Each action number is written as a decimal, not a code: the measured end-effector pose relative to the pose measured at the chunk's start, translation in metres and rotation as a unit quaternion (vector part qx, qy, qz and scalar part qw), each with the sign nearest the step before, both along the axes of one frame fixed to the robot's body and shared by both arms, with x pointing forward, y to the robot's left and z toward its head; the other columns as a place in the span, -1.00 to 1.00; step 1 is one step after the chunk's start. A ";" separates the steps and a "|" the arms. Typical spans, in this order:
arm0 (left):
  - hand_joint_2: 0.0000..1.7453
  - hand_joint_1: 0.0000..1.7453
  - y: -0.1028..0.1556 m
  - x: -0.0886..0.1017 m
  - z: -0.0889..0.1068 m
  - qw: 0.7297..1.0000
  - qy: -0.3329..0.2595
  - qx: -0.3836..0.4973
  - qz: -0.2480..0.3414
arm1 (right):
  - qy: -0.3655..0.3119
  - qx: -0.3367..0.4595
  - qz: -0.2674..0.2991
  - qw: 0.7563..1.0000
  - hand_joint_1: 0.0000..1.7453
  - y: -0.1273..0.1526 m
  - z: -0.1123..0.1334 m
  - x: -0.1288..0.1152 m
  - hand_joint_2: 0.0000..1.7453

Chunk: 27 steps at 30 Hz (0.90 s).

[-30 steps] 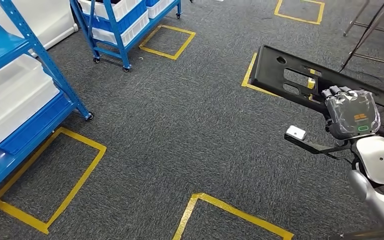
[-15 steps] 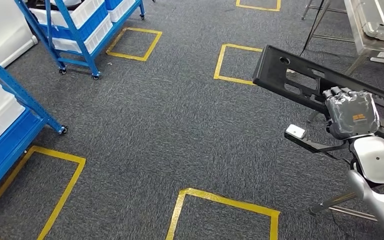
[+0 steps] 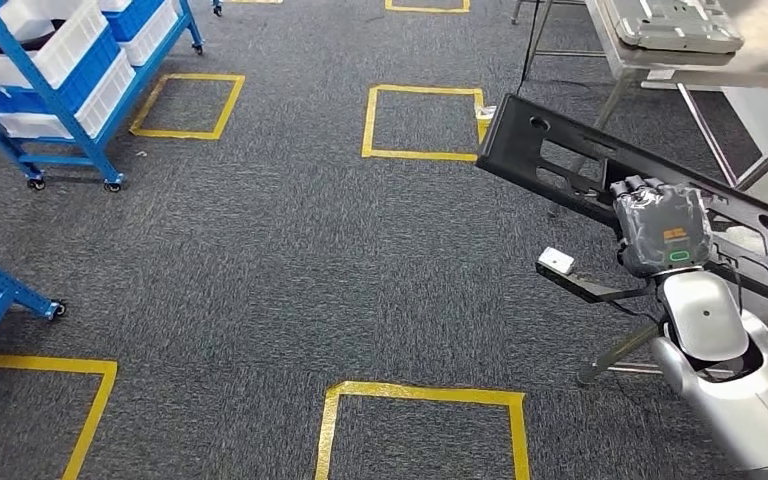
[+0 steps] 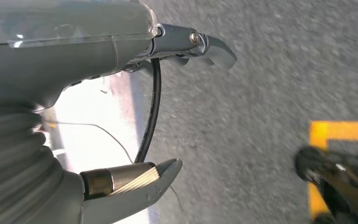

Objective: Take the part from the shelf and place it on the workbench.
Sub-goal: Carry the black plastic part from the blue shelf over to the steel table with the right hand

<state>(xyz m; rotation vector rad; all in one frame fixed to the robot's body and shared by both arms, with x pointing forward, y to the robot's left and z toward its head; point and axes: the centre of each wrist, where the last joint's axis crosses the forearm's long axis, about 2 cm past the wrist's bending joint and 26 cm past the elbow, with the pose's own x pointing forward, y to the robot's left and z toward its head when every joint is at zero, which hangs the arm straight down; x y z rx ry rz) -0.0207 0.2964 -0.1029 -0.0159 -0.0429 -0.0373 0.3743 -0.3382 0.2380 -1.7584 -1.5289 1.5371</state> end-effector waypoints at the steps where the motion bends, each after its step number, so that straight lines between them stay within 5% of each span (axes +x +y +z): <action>1: 1.00 -1.00 0.002 0.001 0.000 1.000 -0.001 0.001 0.001 | 0.001 -0.001 -0.002 1.000 1.00 0.002 -0.001 0.001 1.00; 27: 1.00 -1.00 0.012 -0.001 -0.003 1.000 0.020 0.006 0.013 | 0.023 0.015 -0.012 1.000 1.00 0.034 -0.027 0.007 1.00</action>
